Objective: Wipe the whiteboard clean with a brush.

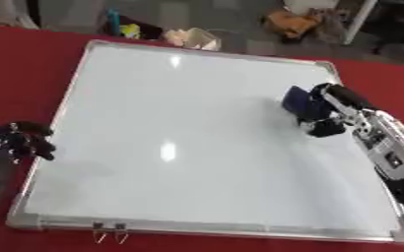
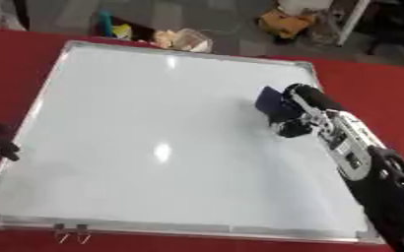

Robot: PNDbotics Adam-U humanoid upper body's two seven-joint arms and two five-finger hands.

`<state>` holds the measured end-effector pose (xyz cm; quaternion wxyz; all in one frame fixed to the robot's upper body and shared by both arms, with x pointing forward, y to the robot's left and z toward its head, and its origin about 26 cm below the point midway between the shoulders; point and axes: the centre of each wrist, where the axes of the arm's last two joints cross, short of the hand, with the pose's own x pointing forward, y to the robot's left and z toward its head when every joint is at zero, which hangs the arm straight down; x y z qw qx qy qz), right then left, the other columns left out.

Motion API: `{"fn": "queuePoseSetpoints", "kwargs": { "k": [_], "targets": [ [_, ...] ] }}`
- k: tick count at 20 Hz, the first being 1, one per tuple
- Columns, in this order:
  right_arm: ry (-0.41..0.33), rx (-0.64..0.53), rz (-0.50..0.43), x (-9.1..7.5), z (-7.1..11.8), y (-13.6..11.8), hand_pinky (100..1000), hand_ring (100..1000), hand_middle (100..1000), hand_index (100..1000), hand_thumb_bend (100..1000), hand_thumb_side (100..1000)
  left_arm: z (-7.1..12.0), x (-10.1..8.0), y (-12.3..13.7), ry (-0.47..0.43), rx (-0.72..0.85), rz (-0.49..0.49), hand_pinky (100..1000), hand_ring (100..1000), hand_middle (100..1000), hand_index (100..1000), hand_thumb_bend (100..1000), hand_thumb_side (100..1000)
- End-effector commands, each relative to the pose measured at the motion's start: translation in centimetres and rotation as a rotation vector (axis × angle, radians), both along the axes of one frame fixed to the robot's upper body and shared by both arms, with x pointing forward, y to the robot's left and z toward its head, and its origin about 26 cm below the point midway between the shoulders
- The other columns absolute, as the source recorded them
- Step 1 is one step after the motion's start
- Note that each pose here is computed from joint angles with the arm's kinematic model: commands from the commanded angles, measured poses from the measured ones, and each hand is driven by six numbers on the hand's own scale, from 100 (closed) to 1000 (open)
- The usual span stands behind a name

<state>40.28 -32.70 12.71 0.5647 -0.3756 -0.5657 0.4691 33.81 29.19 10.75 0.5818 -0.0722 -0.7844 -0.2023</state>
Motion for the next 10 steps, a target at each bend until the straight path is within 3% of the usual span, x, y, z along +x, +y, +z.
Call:
{"fn": "queuePoseSetpoints", "kwargs": {
  "k": [1,10],
  "targets": [
    [-0.032,-0.018,-0.035,0.1,1.4,-1.5,788,710,634,428,100,100,1.2,0.1,0.1,-0.036,0.023,-0.008,546,560,616,677,767,1000],
    [0.007,-0.013,-0.083,0.1,0.3,-2.7,790,710,634,430,100,100,1.2,0.1,0.2,-0.038,0.023,-0.008,547,560,616,677,765,1000]
  ]
}}
